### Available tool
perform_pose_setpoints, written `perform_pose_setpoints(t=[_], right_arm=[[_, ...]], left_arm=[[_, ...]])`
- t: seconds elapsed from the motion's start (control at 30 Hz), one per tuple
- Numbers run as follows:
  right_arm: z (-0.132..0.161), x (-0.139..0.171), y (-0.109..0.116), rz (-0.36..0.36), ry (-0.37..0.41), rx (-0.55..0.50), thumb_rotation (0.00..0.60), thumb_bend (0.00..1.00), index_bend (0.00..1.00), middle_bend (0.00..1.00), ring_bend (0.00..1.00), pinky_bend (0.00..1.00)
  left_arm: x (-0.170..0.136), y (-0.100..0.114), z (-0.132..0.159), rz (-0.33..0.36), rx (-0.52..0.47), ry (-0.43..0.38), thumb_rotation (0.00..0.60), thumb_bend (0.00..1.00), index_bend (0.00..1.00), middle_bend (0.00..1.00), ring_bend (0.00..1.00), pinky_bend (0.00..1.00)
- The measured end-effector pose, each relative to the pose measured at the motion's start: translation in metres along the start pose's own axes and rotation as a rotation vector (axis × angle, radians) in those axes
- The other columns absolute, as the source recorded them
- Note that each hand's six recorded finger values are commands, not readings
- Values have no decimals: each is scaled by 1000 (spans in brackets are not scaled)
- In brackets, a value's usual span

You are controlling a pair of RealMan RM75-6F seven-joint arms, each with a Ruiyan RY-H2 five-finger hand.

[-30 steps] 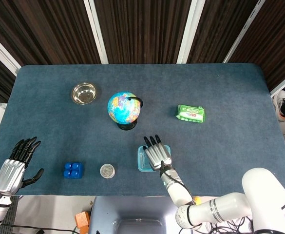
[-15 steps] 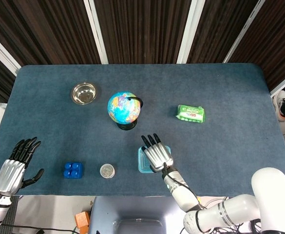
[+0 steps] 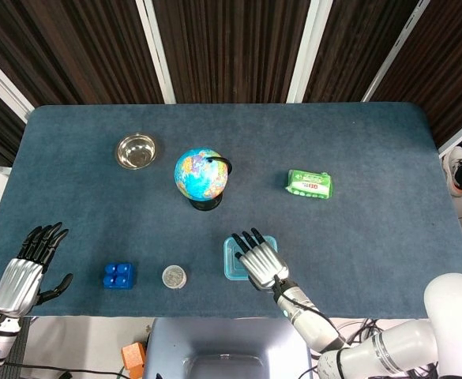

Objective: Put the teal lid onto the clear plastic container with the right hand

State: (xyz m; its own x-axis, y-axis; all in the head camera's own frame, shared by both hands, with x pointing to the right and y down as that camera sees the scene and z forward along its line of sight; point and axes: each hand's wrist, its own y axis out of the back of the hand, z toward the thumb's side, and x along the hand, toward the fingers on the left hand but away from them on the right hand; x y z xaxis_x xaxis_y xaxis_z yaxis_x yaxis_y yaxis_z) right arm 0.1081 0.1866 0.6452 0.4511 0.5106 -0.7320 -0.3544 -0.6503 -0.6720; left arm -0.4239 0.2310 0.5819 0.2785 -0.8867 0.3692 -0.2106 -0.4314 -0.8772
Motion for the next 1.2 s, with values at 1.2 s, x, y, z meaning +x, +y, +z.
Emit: perform_pose_setpoints(t=[1.2], right_arm=[[5,5,-21,-3,52,34,600,375,363,75,0,0]], left_arm=[[-2,3,-1,12,-4,0,600,310,0,0,0,4]])
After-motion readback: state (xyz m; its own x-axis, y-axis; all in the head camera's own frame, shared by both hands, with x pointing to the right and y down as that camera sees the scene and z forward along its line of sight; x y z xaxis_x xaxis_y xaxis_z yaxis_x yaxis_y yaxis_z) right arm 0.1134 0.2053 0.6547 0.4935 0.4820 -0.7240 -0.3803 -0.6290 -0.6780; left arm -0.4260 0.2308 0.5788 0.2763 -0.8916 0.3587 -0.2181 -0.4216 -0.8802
